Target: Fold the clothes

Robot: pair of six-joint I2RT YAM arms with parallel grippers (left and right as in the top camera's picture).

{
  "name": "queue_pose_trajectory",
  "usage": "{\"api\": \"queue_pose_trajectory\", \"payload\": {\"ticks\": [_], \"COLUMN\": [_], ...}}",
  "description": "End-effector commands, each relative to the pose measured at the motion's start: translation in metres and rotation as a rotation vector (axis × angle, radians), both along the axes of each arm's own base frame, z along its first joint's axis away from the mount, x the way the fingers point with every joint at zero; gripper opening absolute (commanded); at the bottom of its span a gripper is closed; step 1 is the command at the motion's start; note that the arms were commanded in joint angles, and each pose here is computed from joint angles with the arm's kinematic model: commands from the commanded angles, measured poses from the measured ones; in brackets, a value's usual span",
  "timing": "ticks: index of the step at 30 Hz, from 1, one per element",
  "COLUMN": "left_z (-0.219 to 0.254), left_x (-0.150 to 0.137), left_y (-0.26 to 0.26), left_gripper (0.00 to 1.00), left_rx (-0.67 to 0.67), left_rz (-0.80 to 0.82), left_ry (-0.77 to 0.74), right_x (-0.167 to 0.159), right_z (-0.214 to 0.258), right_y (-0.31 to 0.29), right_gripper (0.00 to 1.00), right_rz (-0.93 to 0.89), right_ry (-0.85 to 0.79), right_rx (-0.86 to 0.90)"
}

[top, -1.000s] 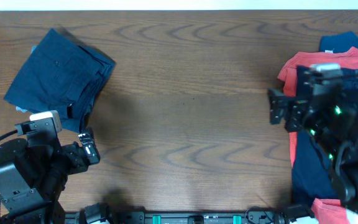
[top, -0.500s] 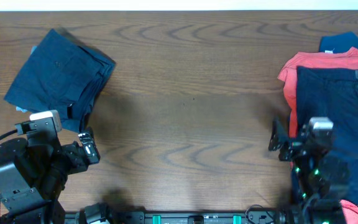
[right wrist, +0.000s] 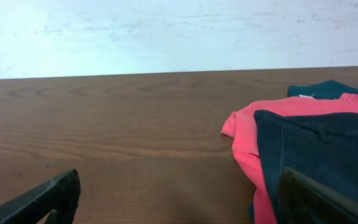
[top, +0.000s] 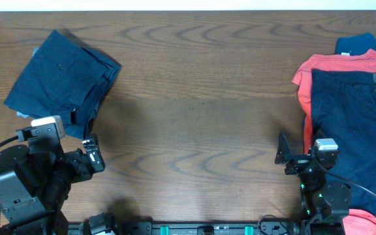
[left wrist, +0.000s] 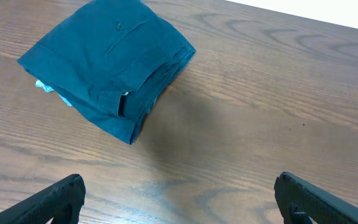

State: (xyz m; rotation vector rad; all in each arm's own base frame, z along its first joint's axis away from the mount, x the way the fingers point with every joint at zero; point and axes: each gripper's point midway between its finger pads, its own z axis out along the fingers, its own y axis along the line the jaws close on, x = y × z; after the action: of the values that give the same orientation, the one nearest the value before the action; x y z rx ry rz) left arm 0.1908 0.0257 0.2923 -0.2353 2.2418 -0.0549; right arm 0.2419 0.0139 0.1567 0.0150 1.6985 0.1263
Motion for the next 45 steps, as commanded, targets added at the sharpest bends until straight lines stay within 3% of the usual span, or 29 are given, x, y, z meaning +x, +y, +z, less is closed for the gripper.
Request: {"api": "queue_pose_trajectory", "payload": {"ticks": [1, 28, 32, 38, 45], "left_z": [0.002, 0.002, 0.005, 0.006, -0.034], "left_x": [0.000, -0.001, -0.005, 0.005, 0.017], "left_y": [0.000, -0.003, 0.002, -0.011, -0.020], "left_gripper": [0.98, 0.98, 0.98, 0.98, 0.98], "left_rx": [0.011, 0.013, 0.070, 0.110, 0.126], "left_rz": [-0.002, -0.021, 0.001, -0.071, -0.109], "left_ry": [-0.002, -0.006, -0.021, -0.174, -0.346], "right_x": [0.000, 0.000, 0.000, 0.000, 0.000], "right_z": [-0.001, -0.001, -0.001, -0.001, -0.001], "right_y": [0.000, 0.000, 0.000, 0.000, 0.000], "right_gripper": [0.99, 0.99, 0.99, 0.99, 0.99], "right_rz": [0.004, 0.004, 0.004, 0.004, 0.004], "right_ry": [-0.006, -0.006, -0.006, -0.006, -0.005], "right_rx": [-0.014, -0.014, -0.014, -0.014, -0.014]}}
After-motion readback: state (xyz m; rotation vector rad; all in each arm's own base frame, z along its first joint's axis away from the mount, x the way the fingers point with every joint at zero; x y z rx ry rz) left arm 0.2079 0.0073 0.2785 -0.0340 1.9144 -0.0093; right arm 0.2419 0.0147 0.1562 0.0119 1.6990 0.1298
